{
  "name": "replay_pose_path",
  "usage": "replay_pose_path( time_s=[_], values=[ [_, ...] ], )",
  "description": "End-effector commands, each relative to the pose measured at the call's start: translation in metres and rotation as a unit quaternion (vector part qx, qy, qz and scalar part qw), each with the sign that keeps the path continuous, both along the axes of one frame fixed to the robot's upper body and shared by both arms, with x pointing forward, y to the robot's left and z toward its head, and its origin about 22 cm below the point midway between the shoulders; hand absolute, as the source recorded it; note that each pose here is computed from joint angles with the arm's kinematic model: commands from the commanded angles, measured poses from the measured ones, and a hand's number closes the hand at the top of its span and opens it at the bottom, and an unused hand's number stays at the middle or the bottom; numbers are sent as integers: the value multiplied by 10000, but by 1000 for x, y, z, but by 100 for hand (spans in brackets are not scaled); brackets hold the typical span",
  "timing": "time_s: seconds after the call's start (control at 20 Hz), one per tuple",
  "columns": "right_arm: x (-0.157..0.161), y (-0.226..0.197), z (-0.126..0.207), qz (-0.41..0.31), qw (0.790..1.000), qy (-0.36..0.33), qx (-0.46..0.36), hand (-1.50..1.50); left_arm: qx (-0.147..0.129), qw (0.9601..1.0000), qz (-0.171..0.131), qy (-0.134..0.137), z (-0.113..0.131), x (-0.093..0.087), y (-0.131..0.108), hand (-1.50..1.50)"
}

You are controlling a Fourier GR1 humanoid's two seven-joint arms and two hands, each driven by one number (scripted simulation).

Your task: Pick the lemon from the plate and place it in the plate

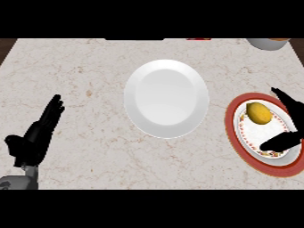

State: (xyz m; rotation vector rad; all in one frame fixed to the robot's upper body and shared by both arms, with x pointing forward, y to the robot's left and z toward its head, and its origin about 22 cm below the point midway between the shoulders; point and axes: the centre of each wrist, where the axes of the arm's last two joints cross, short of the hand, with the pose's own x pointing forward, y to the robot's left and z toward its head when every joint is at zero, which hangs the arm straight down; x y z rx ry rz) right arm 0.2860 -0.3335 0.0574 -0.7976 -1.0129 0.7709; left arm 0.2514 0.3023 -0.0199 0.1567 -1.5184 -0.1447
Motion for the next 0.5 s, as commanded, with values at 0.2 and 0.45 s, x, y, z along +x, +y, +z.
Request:
replay_pose_path(
  time_s=[0.2, 0.45],
  values=[
    [14, 14, -35, -22, 9998, 214, -36, -150, 16, 10000, -15, 11, 1, -19, 23, 0],
    [31, 23, -48, -127, 9986, 312, -404, -150, 16, 10000, -15, -20, 5, 0, -22, 0]
  ],
)
